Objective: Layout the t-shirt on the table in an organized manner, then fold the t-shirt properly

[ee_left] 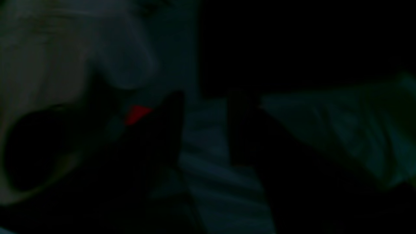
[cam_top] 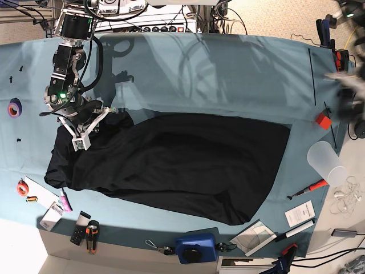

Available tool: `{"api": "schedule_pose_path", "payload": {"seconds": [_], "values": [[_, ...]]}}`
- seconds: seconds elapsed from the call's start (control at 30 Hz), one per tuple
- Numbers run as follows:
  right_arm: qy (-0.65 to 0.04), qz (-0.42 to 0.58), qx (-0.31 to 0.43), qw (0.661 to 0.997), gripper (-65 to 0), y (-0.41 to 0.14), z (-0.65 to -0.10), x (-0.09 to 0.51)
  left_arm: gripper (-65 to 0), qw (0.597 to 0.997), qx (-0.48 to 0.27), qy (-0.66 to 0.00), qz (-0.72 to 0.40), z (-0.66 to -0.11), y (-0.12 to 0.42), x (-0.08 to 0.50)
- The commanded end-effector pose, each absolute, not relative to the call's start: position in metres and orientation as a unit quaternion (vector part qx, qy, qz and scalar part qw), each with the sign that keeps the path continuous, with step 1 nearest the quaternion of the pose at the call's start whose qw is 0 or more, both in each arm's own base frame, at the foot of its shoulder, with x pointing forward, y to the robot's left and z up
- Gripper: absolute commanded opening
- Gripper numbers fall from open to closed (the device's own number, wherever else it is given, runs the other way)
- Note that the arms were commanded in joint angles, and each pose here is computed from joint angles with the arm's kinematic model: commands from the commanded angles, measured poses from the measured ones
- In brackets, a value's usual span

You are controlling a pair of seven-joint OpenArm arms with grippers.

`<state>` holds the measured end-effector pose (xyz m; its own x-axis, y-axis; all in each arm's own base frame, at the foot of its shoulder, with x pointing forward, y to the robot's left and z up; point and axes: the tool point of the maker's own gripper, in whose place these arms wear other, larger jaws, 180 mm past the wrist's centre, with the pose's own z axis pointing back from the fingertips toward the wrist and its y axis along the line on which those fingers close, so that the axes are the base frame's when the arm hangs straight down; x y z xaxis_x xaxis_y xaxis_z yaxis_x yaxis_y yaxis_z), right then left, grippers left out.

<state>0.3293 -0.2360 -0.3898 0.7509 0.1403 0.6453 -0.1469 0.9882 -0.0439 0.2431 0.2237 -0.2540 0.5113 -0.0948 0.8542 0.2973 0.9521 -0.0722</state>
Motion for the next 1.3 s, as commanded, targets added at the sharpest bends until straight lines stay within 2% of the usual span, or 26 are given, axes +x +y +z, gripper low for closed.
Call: {"api": "schedule_pose_path", "payload": {"seconds": [0.0, 0.17, 0.4, 0.6, 0.87, 1.0, 1.1, 1.23, 1.27], "values": [[-0.35, 0.079, -0.012, 0.933, -65.0, -0.244, -0.382, 0.334, -36.3, 0.856, -0.109, -0.491, -0.12, -0.251, 0.216, 0.249], [-0.341, 0.079, -0.013, 0.937, -65.0, -0.245, -0.384, 0.331, -34.1, 0.886, -0.091, -0.45, -0.066, -0.288, 0.212, 0.27], [-0.342, 0.079, -0.013, 0.936, -65.0, -0.245, -0.384, 0.332, -34.1, 0.907, -0.137, -0.397, -0.002, -0.336, 0.216, 0.306], [-0.342, 0.08, -0.014, 0.936, -65.0, -0.246, -0.383, 0.332, -34.1, 0.909, -0.199, -0.364, 0.033, -0.358, 0.214, 0.328], [-0.341, 0.08, -0.014, 0.936, -65.0, -0.246, -0.383, 0.331, -34.1, 0.916, -0.227, -0.321, 0.075, -0.387, 0.218, 0.34], [-0.341, 0.08, -0.014, 0.936, -65.0, -0.246, -0.383, 0.331, -34.4, 0.912, -0.236, -0.325, 0.086, -0.39, 0.218, 0.342], [-0.341, 0.08, -0.014, 0.936, -65.0, -0.246, -0.383, 0.332, -42.3, 0.919, -0.238, -0.305, 0.081, -0.394, 0.215, 0.336], [-0.348, 0.085, -0.02, 0.934, -65.0, -0.245, -0.374, 0.333, -65.0, 0.932, -0.242, -0.263, 0.056, -0.402, 0.209, 0.321], [-0.351, 0.088, -0.023, 0.932, -65.0, -0.244, -0.368, 0.334, -65.0, 0.933, -0.243, -0.259, 0.049, -0.403, 0.208, 0.319]]}}
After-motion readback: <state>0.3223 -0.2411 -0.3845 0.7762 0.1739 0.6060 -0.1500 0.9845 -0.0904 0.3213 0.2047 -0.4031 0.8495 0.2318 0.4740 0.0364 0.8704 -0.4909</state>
